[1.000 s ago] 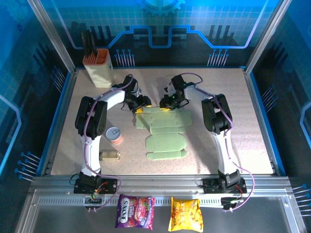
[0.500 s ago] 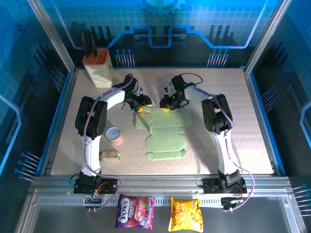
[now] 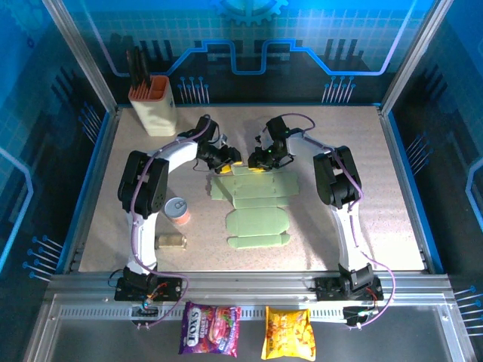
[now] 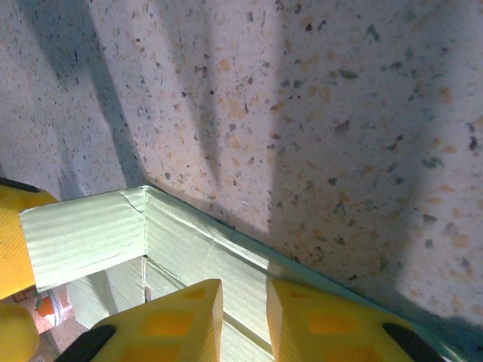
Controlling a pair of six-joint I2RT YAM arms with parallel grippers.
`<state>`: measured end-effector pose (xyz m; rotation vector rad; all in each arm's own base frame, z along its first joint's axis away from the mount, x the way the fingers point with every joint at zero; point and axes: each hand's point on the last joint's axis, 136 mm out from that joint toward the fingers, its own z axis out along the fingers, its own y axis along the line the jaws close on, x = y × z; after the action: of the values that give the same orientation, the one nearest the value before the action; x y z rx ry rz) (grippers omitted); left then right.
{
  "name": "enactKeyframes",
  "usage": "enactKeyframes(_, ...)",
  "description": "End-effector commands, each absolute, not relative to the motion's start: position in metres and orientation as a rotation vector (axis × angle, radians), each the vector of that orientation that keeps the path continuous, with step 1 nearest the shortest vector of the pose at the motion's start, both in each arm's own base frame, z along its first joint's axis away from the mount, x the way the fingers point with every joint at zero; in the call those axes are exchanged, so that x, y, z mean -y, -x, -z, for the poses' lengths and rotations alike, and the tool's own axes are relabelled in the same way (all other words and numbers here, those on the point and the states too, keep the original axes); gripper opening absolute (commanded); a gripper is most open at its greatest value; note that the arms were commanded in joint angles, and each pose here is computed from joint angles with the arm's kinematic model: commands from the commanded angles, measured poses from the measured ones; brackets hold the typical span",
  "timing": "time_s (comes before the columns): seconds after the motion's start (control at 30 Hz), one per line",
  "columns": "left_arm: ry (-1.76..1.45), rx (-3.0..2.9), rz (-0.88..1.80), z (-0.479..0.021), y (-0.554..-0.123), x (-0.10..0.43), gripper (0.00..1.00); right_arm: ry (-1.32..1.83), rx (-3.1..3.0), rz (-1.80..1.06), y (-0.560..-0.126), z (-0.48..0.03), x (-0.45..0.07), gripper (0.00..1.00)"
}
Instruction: Fold the paper box
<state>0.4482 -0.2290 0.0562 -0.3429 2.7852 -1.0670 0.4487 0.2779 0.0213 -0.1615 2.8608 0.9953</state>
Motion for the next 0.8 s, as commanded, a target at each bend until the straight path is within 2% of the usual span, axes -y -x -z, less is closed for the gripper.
enactKeyframes(0.0, 0.32, -2.772, 1.145, -0.063, -0.453, 0.246, 0.53, 0.096, -2.989, -0.891, -0.43, 0.009, -0.257, 0.24)
enactKeyframes(0.37, 0.314, -2.821, 1.157, -0.04, -0.452, 0.262, 0.53, 0.102, -2.992, -0.891, -0.43, 0.01, -0.257, 0.24)
enactKeyframes(0.67, 0.389, -2.926, 1.045, 0.005, -0.438, 0.25, 0.52, 0.094, -2.994, -0.897, -0.427, 0.012, -0.256, 0.23)
enactKeyframes(0.77, 0.4, -2.943, 1.015, 0.012, -0.434, 0.246, 0.49, 0.096, -2.992, -0.901, -0.427, 0.012, -0.257, 0.21)
